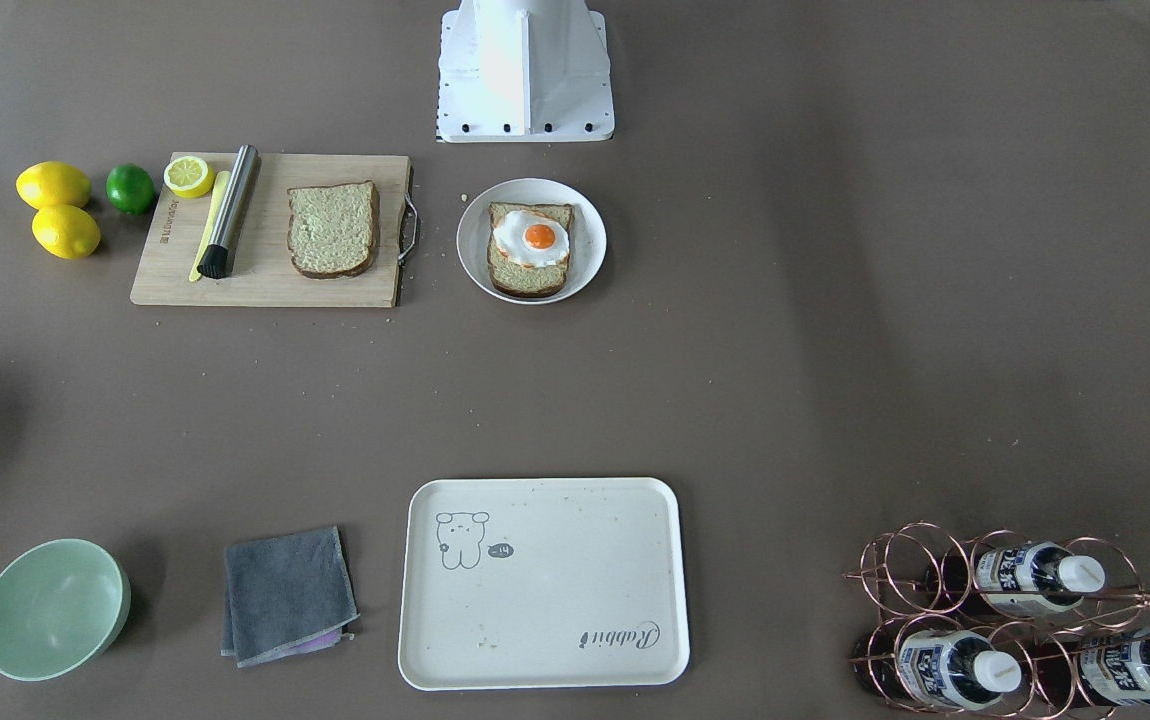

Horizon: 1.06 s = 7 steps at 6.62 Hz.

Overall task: Make sandwich and place on tray
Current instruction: 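Move the right gripper over the bread slice on the cutting board and grasp it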

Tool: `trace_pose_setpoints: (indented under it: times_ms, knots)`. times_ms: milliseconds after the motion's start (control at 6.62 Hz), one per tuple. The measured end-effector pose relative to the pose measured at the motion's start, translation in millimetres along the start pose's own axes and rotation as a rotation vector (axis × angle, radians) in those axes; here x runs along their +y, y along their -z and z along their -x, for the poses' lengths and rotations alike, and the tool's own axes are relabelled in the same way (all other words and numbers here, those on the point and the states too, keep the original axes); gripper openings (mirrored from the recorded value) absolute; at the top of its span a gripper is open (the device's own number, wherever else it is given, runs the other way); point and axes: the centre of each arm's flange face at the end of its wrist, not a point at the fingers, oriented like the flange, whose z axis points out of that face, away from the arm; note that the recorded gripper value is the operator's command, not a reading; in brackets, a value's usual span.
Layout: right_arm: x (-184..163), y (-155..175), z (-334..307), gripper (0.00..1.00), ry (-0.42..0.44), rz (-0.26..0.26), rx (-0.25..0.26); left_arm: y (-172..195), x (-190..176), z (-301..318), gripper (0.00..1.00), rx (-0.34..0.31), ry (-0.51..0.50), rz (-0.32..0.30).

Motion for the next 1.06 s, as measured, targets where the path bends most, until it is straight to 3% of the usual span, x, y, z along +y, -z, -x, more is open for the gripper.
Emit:
trace_pose_setpoints:
  times_ms: [302, 755, 906, 1058]
  knots:
    - [17, -72, 83, 0.98, -0.081, -0.002, -0.074, -2, 0, 2, 0.98, -0.001, 0.002, 0.004]
    - [32, -156, 198, 0.93, -0.135, 0.069, -0.164, -2, -3, 2, 0.98, -0.003, -0.001, 0.003]
    - [43, -182, 225, 0.93, -0.134, 0.067, -0.159, -2, -4, 3, 0.98, -0.004, -0.002, 0.002]
    - [56, -208, 241, 0.86, -0.119, 0.023, -0.13, -3, -7, 3, 0.98, -0.006, -0.002, 0.002]
